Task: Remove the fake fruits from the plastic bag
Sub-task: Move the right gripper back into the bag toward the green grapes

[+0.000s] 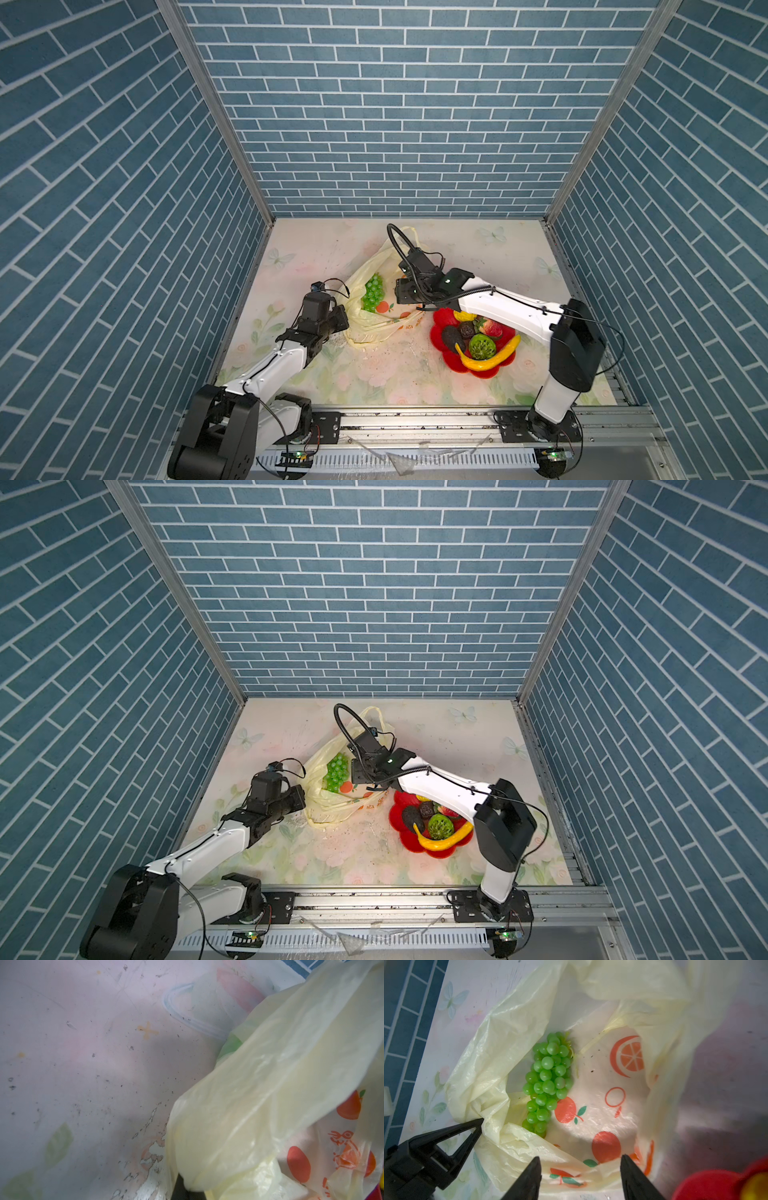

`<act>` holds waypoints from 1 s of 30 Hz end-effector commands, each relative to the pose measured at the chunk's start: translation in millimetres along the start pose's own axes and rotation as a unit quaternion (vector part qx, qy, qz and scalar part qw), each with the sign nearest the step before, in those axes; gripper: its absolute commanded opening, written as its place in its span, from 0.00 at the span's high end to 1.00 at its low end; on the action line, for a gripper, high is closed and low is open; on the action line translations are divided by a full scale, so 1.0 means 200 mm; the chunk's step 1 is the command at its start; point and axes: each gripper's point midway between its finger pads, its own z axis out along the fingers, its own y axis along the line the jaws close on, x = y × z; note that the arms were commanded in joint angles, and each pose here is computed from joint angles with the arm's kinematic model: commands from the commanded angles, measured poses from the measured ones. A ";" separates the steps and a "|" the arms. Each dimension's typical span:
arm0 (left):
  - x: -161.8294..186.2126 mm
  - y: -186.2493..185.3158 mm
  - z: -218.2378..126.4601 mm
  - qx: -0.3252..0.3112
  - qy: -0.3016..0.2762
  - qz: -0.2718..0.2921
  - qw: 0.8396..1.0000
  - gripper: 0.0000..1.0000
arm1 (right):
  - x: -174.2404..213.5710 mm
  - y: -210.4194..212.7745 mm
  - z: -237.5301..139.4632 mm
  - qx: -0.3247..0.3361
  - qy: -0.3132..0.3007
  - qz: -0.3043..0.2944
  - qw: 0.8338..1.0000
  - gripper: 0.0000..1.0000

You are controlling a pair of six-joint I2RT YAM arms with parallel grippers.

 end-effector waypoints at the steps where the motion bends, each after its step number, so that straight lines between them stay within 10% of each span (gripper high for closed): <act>1: 0.01 0.02 -0.01 -0.012 -0.001 -0.001 1.000 1.00 | -0.11 0.10 0.10 -0.056 -0.008 -0.002 0.998 0.42; 11: 0.00 0.03 0.00 -0.018 -0.003 0.000 1.000 1.00 | -0.16 -0.08 0.50 -0.073 0.034 -0.056 0.995 0.58; 30: 0.00 0.04 -0.01 -0.023 -0.005 0.002 1.000 1.00 | -0.16 -0.03 0.67 -0.138 0.032 -0.205 0.968 0.66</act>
